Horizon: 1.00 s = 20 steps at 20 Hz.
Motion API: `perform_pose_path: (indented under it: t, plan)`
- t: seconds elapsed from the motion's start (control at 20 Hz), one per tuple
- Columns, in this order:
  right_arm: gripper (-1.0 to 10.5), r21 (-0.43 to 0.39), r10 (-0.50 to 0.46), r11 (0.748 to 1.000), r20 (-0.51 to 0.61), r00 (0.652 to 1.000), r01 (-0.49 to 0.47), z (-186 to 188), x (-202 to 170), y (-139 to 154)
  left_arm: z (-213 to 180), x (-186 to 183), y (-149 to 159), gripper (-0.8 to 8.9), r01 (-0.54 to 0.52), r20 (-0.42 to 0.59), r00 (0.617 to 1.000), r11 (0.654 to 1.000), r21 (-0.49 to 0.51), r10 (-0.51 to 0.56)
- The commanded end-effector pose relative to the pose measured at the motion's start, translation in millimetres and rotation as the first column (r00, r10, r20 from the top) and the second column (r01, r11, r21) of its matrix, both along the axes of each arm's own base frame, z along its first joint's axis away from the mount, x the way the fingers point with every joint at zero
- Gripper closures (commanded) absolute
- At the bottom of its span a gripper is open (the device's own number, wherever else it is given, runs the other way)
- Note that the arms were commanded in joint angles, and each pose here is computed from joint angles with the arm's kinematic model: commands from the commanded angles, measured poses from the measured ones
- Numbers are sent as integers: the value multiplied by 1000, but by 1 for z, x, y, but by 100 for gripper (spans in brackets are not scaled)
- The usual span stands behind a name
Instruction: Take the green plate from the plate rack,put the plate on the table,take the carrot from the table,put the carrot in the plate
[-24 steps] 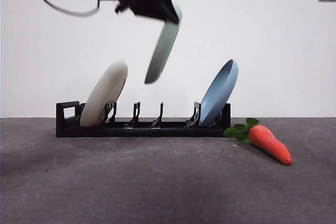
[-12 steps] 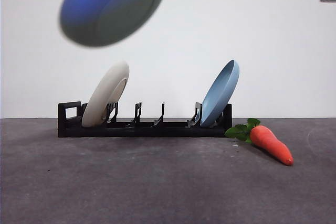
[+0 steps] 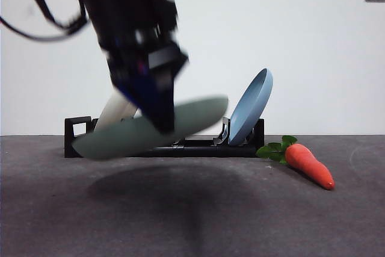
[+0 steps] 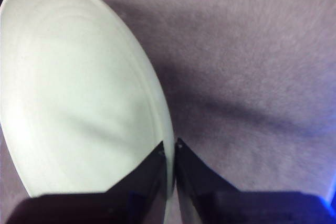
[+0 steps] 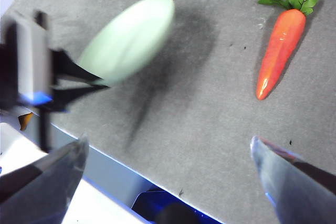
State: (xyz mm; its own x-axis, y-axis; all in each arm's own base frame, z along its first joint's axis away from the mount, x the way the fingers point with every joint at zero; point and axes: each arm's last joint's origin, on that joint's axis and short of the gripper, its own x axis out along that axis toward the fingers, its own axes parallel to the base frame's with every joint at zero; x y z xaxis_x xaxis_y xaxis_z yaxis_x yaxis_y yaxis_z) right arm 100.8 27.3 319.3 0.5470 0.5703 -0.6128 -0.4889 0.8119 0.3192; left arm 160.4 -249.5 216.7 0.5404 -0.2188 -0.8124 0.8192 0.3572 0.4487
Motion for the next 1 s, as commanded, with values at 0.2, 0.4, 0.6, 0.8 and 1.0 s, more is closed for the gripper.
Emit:
perform_pose_path:
  t: [0.2, 0.4, 0.6, 0.8, 1.0]
  plan:
    - [348, 1, -2, 1000, 8, 1000, 2, 1, 0, 0, -42, -1, -27, 820, 117, 29, 992, 983, 140, -122]
    - [348, 1, -2, 1000, 8, 1000, 2, 1, 0, 0, -70, 2, -32, 821, 113, -1, 993, 969, 219, -115]
    - [348, 1, -2, 1000, 8, 1000, 2, 1, 0, 0, -73, 0, -33, 657, 103, -21, 995, 972, 213, -101]
    - [348, -3, -2, 1000, -14, 1000, 2, -1, 6, 1, -67, -1, -32, 548, 74, -5, 997, 978, 194, -74]
    - [348, -23, -23, 999, -9, 1000, 23, -4, 30, 3, -27, -5, -25, 547, -25, 31, 999, 999, 38, 24]
